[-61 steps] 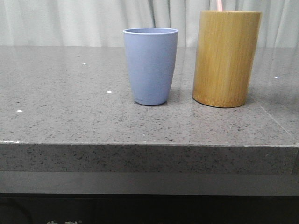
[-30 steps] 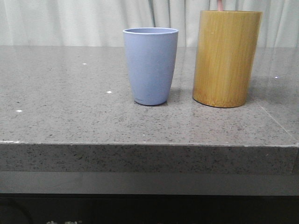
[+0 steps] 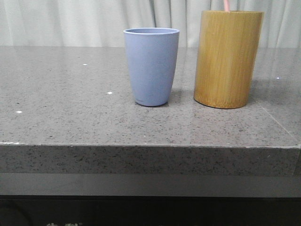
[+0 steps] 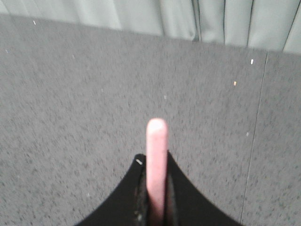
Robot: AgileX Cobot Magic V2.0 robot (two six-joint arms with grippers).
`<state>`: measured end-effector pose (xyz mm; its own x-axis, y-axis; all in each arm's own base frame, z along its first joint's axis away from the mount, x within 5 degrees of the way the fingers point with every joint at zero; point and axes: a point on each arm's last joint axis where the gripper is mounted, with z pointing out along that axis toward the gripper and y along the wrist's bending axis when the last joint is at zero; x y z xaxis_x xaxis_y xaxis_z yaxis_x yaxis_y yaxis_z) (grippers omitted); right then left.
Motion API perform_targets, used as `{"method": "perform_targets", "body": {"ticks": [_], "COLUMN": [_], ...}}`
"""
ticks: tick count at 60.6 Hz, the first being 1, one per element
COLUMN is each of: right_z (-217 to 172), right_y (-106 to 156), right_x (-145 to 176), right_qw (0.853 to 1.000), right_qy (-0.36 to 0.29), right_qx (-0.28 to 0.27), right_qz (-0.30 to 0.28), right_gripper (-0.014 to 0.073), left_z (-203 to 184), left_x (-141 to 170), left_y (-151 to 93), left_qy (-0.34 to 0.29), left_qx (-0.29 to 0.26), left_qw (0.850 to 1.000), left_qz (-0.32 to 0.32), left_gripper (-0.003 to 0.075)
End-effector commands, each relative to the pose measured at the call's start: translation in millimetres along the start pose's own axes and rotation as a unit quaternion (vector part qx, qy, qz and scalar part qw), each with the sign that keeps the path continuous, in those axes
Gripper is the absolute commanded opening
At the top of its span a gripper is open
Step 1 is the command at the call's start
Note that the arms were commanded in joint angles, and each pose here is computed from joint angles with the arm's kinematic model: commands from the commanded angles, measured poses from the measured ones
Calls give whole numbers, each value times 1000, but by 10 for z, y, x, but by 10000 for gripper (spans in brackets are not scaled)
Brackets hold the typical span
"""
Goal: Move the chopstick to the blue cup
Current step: 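Lift the pink stick out with the right gripper and move it over the blue cup, then lower the pink stick into the blue cup and open the right gripper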
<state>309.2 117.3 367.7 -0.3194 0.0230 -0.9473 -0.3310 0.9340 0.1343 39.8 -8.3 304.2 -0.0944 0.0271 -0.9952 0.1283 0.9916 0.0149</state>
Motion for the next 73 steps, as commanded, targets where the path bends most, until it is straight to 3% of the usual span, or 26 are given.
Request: {"method": "perform_targets", "body": {"ticks": [1, 18, 34, 43, 54, 64, 73], "right_z": [-402, -1062, -961, -619, -169, 89, 81], "right_y": [53, 150, 567, 763, 817, 840, 840], "right_x": [-449, -830, -789, -606, -339, -130, -134], "right_qw": [992, 960, 947, 956, 972, 982, 982], "right_qy": [-128, -275, -299, -261, -203, -151, -151], "right_qx": [-7, -31, -107, -127, -118, -113, -113], "right_qz": [-6, 28, 40, 36, 27, 21, 20], "right_gripper": [-41, -41, -41, -41, -27, 96, 197], "left_z": [-13, -13, -13, -13, -13, -13, -13], "left_x": [-155, -155, -155, -155, -155, -155, -155], "left_y": [9, 9, 9, 9, 9, 9, 9], "left_qy": [-49, -49, -49, -49, -49, -49, -49], "left_qx": [-5, -5, -5, -5, -5, -5, -5], "left_qw": [999, 999, 999, 999, 999, 999, 999], "left_qz": [-10, -10, -10, -10, -10, -10, -10], "left_gripper": [-19, -19, -19, -19, -19, -19, -19]}}
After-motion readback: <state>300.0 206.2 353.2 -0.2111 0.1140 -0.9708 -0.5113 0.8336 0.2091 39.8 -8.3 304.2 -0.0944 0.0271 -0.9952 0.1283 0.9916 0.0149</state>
